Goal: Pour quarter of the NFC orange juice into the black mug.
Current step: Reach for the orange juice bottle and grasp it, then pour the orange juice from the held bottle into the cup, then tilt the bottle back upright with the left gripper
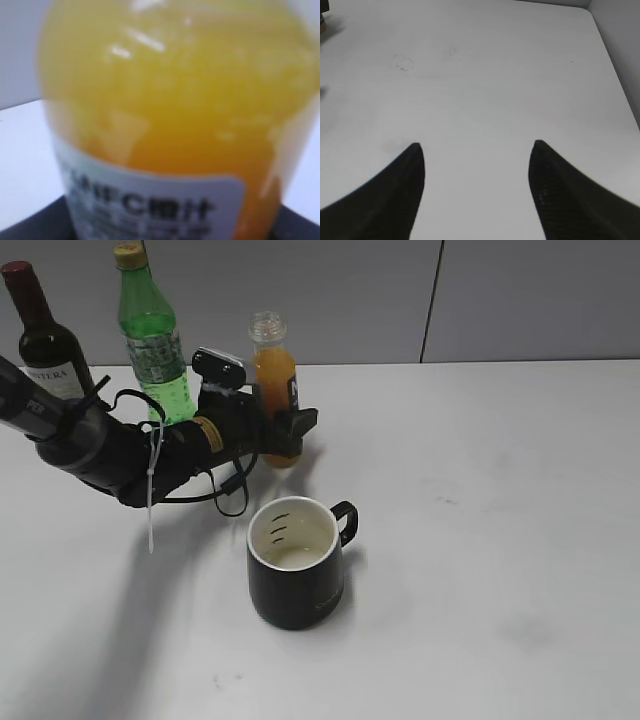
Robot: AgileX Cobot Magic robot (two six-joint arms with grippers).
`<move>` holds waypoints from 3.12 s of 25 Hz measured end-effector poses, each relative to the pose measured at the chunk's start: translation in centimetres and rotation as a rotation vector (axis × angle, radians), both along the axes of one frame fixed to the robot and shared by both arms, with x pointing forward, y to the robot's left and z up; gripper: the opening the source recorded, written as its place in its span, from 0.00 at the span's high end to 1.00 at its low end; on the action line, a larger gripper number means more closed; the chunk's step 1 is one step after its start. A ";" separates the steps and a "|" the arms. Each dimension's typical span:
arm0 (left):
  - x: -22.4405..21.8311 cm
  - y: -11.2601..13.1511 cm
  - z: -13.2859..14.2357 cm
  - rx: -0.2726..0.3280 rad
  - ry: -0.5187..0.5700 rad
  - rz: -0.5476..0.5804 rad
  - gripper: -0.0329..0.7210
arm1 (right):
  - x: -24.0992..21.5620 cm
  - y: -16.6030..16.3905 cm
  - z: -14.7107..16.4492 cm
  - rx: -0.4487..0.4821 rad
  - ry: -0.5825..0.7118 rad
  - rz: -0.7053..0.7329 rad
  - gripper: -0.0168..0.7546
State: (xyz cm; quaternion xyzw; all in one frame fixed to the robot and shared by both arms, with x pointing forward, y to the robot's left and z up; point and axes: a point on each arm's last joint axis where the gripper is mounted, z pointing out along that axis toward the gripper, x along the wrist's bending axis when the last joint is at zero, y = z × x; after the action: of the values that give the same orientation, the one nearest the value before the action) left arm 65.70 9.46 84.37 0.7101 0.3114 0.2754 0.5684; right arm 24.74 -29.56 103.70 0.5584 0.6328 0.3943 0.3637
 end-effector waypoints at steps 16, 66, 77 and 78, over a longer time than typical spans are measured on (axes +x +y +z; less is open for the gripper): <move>-3.0 1.3 2.4 0.054 -0.030 -0.012 0.33 | 0.0 0.0 0.0 0.000 0.000 0.000 0.33; -12.4 8.4 5.3 0.396 -0.340 -0.028 0.33 | 0.0 0.0 0.0 0.000 0.000 0.000 0.33; -11.2 7.2 5.0 0.421 -0.378 -0.051 0.33 | 0.0 0.0 0.0 0.000 0.000 0.000 0.33; -11.2 7.2 4.8 0.436 -0.379 -0.056 0.33 | 0.0 0.0 0.0 0.000 0.000 0.000 0.33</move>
State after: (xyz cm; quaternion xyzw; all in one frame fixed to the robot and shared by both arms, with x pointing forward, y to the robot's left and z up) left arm 54.52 16.69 89.18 0.7598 0.1133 0.4478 0.4576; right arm 24.74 -29.56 103.70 0.5584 0.6328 0.3943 0.3637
